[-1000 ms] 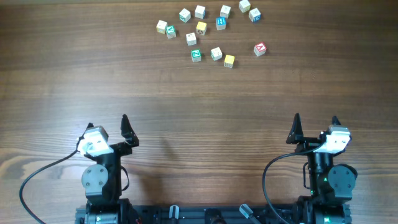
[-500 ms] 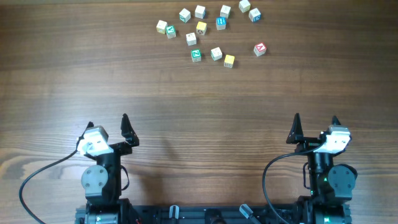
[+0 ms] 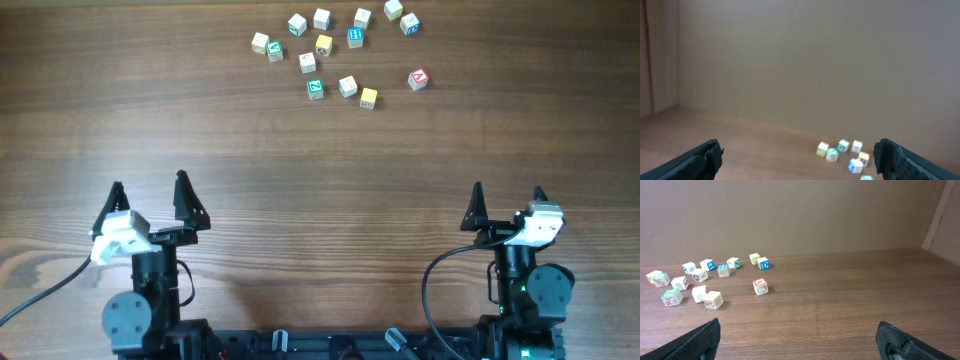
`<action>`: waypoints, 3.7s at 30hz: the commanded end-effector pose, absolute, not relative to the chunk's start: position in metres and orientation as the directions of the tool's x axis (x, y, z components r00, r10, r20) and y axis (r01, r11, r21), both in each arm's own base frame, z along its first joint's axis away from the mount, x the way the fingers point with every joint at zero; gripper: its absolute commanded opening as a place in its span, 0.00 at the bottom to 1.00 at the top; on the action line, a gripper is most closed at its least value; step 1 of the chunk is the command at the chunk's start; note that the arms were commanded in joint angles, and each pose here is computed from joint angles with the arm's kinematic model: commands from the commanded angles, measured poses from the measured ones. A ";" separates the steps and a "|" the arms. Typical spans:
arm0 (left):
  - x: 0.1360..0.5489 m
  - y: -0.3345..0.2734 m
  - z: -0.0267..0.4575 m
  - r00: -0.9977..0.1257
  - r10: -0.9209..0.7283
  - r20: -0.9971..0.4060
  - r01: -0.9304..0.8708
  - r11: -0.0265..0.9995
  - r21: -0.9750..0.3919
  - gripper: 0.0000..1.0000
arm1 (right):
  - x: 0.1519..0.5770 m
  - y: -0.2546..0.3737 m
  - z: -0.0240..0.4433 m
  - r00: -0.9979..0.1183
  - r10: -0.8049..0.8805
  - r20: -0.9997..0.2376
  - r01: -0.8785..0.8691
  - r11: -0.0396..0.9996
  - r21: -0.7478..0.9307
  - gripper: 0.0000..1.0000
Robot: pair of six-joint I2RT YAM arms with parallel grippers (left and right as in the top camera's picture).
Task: Form a tower
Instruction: 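Reach the left gripper to the block cluster and grasp the green Z block, then carry the Z block right and set it down on the table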
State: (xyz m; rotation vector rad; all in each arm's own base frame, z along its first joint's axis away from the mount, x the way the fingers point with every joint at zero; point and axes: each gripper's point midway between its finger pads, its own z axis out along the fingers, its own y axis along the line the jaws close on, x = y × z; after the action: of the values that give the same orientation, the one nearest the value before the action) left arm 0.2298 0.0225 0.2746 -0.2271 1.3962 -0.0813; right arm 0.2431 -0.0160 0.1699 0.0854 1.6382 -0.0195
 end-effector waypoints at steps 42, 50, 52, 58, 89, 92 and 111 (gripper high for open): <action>0.542 -0.221 0.126 -0.789 -0.038 -0.613 0.176 0.942 -0.286 1.00 | 0.243 -0.013 0.171 -0.063 0.031 -0.998 0.049 0.998 0.028 1.00; 0.550 -0.200 0.055 -0.825 -0.196 -0.530 -0.070 0.966 -0.247 1.00 | 0.243 -0.013 0.171 -0.063 0.031 -0.998 0.049 0.998 0.028 1.00; 0.548 -0.200 0.037 -0.840 -0.201 -0.505 -0.087 0.967 -0.240 1.00 | 0.243 -0.013 0.171 -0.063 0.031 -0.998 0.049 0.998 0.028 1.00; 0.543 -0.202 0.021 -0.851 -0.236 -0.470 -0.129 0.960 -0.249 0.85 | 0.243 -0.013 0.171 -0.063 0.031 -0.998 0.049 0.998 0.028 1.00; 0.372 -0.374 0.107 -0.891 0.167 -0.422 0.278 0.936 -0.215 0.09 | 0.243 -0.013 0.171 -0.063 0.032 -0.998 0.049 0.998 0.029 1.00; 0.352 -0.404 0.087 -0.883 0.221 -0.414 0.331 0.919 -0.214 0.10 | 0.243 -0.013 0.171 -0.063 0.031 -0.998 0.049 0.998 0.028 1.00; 0.339 -0.429 0.037 -0.942 -0.253 -0.222 -0.157 0.914 -0.374 0.24 | 0.243 -0.013 0.171 -0.063 0.031 -0.998 0.049 0.998 0.028 1.00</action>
State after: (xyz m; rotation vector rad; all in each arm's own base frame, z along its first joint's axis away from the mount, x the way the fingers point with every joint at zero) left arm 0.3410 -0.4293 0.0448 -0.2287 2.7972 -0.5248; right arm 0.2431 -0.0158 0.1697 0.0846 1.6390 -0.0186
